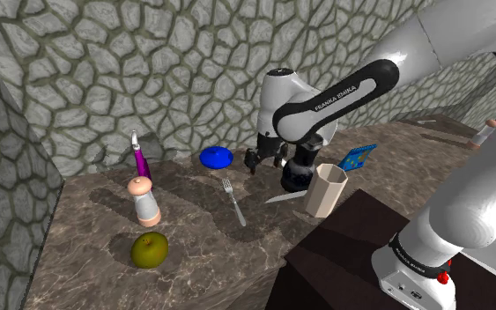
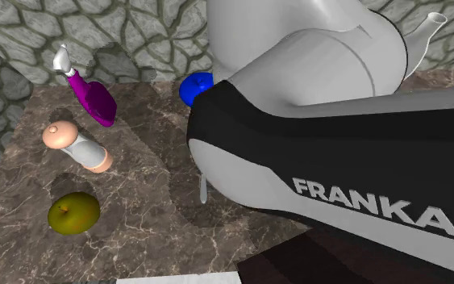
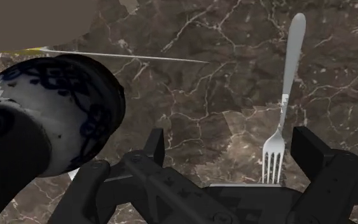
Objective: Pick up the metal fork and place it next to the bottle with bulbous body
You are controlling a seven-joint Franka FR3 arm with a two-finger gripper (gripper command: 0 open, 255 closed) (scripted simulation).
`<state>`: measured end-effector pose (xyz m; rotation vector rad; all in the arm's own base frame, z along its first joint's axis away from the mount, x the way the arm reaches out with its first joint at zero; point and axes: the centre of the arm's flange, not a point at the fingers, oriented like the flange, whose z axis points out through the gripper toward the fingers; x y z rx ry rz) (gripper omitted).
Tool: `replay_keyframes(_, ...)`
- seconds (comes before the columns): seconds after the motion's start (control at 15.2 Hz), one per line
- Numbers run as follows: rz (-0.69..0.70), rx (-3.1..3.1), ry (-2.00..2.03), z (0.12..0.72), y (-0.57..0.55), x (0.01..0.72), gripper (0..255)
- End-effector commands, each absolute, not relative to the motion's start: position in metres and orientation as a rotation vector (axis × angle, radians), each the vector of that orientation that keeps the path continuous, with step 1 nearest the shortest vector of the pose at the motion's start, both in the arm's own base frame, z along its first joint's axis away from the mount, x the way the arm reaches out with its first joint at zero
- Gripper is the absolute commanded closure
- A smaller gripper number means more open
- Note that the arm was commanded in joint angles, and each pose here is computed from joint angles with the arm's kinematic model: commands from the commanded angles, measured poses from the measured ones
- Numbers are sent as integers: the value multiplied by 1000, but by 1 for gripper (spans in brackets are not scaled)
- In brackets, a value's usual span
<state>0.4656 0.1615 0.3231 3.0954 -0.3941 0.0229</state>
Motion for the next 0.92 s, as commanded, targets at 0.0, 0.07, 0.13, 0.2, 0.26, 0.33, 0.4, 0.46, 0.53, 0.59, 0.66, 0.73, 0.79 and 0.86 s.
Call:
replay_keyframes(0.0, 36, 3098, -416, 304, 171, 480, 0)
replay_keyframes(0.07, 42, 3099, -425, 295, 176, 487, 0)
replay_keyframes(0.13, 49, 3099, -435, 286, 181, 494, 0)
replay_keyframes(0.2, 55, 3100, -445, 276, 185, 502, 0)
replay_keyframes(0.26, 61, 3100, -455, 267, 190, 509, 0)
replay_keyframes(0.33, 67, 3101, -464, 258, 195, 517, 0)
replay_keyframes(0.4, 74, 3101, -474, 249, 200, 524, 0)
replay_keyframes(0.46, 80, 3102, -484, 240, 204, 532, 0)
replay_keyframes(0.53, 86, 3102, -494, 231, 209, 540, 0)
replay_keyframes(0.59, 92, 3103, -504, 222, 213, 548, 0)
replay_keyframes(0.66, 99, 3103, -513, 213, 218, 556, 0)
replay_keyframes(0.73, 105, 3103, -523, 204, 222, 564, 0)
replay_keyframes(0.79, 106, 3103, -526, 202, 223, 566, 0)
replay_keyframes(0.86, 106, 3103, -526, 197, 223, 566, 0)
